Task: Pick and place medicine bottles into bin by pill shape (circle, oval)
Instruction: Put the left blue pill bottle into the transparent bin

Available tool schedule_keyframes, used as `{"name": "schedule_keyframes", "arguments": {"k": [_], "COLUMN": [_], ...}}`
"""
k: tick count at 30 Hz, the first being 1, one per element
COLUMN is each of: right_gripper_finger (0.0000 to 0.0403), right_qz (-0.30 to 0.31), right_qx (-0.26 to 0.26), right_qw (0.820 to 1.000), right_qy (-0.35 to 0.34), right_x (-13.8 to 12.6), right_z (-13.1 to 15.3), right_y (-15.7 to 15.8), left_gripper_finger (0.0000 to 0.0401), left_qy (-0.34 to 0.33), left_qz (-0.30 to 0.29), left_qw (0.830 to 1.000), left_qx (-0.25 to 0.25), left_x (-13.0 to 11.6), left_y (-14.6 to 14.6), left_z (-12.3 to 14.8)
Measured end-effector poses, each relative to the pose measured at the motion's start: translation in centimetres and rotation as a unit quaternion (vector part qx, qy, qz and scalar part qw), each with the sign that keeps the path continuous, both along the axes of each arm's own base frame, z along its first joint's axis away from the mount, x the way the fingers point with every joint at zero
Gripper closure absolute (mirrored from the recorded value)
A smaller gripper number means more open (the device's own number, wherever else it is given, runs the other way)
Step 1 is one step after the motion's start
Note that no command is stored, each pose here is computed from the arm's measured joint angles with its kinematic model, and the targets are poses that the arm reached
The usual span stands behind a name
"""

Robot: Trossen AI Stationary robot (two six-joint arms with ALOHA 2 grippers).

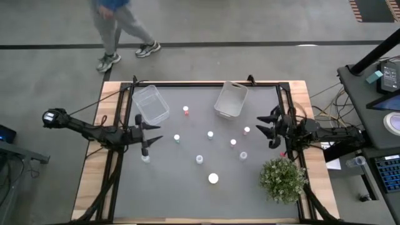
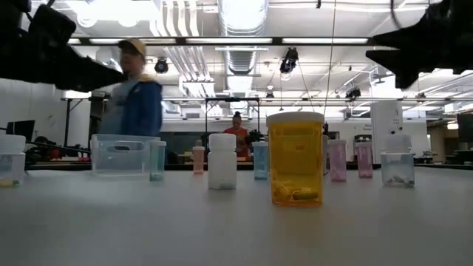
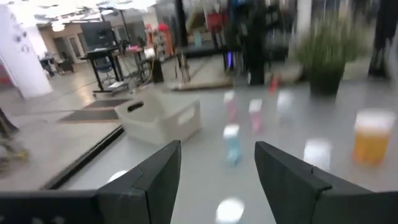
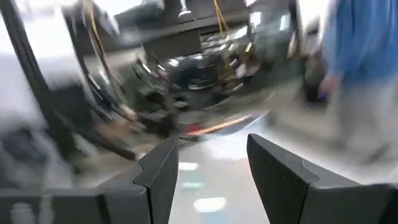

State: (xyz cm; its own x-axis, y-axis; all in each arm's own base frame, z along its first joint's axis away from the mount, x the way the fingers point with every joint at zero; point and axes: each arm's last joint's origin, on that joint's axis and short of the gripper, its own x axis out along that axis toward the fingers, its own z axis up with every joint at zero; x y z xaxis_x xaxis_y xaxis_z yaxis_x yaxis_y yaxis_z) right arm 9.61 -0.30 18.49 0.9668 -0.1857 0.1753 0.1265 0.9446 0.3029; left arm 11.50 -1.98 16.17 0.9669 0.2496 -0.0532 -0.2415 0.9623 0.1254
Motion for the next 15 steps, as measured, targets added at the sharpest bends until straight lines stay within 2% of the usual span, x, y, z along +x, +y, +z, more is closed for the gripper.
{"name": "schedule_keyframes", "arguments": {"k": [2, 5, 10, 15], "right_gripper_finger": [0.022, 0.022, 0.022, 0.022], "right_qz": [0.013, 0.014, 0.014, 0.013], "right_qx": [0.108, 0.18, 0.177, 0.176], "right_qw": [0.994, 0.983, 0.983, 0.983], "right_qy": [-0.023, -0.039, -0.038, -0.038], "right_x": [0.0, 0.0, 0.0, 0.0], "right_z": [0.0, 0.0, 0.0, 0.0], "right_y": [0.0, -0.1, -0.1, -0.1], "left_gripper_finger": [0.021, 0.021, 0.021, 0.021], "left_qy": [-0.051, -0.125, -0.199, -0.222], "left_qz": [0.001, -0.003, -0.008, -0.007], "left_qw": [0.997, 0.986, 0.971, 0.968], "left_qx": [-0.058, -0.111, -0.133, -0.119], "left_x": [0.0, -0.1, -0.4, -0.6], "left_y": [0.0, 0.0, 0.1, 0.2], "left_z": [0.8, 2.0, 3.4, 4.0]}}
